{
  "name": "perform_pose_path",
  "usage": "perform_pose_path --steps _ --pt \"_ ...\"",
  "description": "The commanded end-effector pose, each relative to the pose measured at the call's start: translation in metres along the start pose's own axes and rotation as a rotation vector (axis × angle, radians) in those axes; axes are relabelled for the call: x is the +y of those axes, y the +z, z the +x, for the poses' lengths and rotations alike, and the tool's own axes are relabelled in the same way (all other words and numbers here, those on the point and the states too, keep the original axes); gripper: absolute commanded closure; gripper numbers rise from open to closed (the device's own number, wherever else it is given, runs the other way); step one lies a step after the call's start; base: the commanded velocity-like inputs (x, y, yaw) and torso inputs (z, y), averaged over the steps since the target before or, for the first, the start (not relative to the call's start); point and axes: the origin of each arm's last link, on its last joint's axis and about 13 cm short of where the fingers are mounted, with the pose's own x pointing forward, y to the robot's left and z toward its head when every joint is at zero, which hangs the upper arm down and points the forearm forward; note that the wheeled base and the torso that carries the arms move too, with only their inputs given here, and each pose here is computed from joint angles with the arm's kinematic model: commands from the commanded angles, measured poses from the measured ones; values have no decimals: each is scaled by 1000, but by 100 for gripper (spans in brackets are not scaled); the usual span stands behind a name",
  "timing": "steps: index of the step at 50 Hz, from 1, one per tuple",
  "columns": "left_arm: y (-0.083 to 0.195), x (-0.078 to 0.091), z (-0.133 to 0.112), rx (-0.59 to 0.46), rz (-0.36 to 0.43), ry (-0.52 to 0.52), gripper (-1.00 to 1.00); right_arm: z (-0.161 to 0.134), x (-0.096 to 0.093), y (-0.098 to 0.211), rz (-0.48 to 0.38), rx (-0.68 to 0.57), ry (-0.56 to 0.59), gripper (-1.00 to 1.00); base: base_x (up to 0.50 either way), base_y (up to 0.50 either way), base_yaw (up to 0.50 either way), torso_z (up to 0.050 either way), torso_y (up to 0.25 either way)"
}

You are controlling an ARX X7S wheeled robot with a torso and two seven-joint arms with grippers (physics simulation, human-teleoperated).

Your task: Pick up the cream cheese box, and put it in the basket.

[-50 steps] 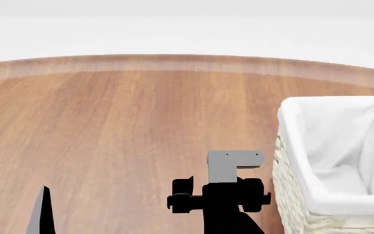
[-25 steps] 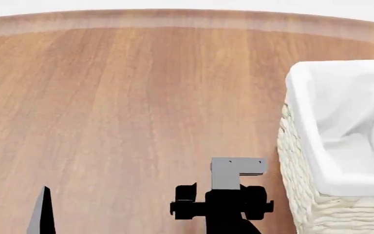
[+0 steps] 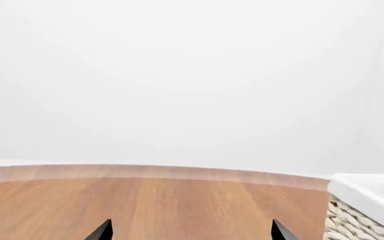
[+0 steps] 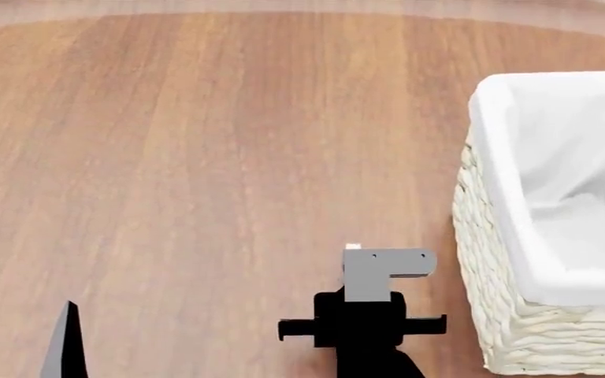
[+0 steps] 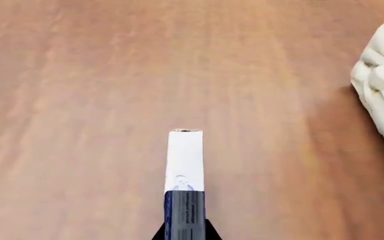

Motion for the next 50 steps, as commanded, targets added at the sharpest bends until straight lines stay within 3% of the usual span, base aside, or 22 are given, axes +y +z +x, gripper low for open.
perform_pose_path --steps 1,10,16,26,37,50 --pt "-1 1 0 -5 -1 5 -100 -3 -6 -15 45 77 -19 100 0 0 0 0 0" --pt "0 0 0 -3 -3 4 -100 0 -4 -1 54 28 0 100 0 0 0 0 -1" --pt "-1 1 1 0 -5 6 -100 6 4 47 45 -108 41 100 2 0 0 0 0" --pt "-2 1 1 7 -6 2 -100 1 8 97 18 -240 48 100 0 0 0 0 0" --pt "-1 1 1 17 -14 -3 -100 -20 6 128 10 -335 49 100 0 0 0 0 7" --pt "-2 1 0 22 -11 -8 -100 -36 9 149 10 -407 71 100 -5 0 0 0 243"
